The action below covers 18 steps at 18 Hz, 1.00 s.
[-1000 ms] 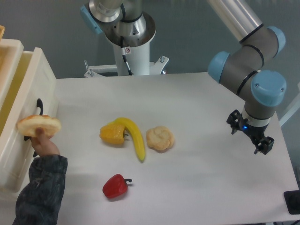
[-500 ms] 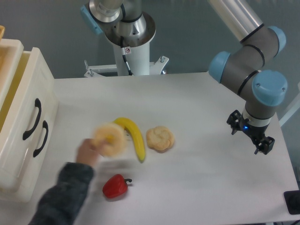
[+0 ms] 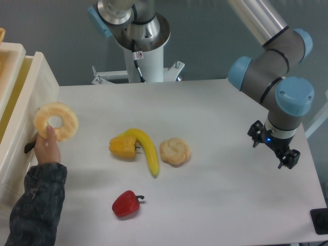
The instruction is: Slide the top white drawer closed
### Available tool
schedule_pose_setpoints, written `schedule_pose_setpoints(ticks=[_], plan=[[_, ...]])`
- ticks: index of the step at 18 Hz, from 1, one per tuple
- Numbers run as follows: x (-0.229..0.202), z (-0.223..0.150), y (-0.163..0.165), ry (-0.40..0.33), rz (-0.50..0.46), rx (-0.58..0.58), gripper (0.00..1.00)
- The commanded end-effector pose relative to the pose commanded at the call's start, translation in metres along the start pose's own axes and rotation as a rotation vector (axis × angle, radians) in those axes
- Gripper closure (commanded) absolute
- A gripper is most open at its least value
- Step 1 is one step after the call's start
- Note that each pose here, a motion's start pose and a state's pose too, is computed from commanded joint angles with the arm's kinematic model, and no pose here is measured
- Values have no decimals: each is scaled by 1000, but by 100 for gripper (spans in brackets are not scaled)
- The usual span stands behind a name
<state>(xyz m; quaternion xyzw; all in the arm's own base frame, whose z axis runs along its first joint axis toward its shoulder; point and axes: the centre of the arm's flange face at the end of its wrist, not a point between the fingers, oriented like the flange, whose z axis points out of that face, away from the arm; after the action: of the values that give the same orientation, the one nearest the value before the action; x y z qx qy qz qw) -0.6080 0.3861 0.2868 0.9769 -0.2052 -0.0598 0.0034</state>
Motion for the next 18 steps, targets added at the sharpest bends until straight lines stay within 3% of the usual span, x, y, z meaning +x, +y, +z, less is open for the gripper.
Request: schedule_pose_setpoints(ticks=[18], plan=[[1, 3, 0, 4, 0, 3, 0]])
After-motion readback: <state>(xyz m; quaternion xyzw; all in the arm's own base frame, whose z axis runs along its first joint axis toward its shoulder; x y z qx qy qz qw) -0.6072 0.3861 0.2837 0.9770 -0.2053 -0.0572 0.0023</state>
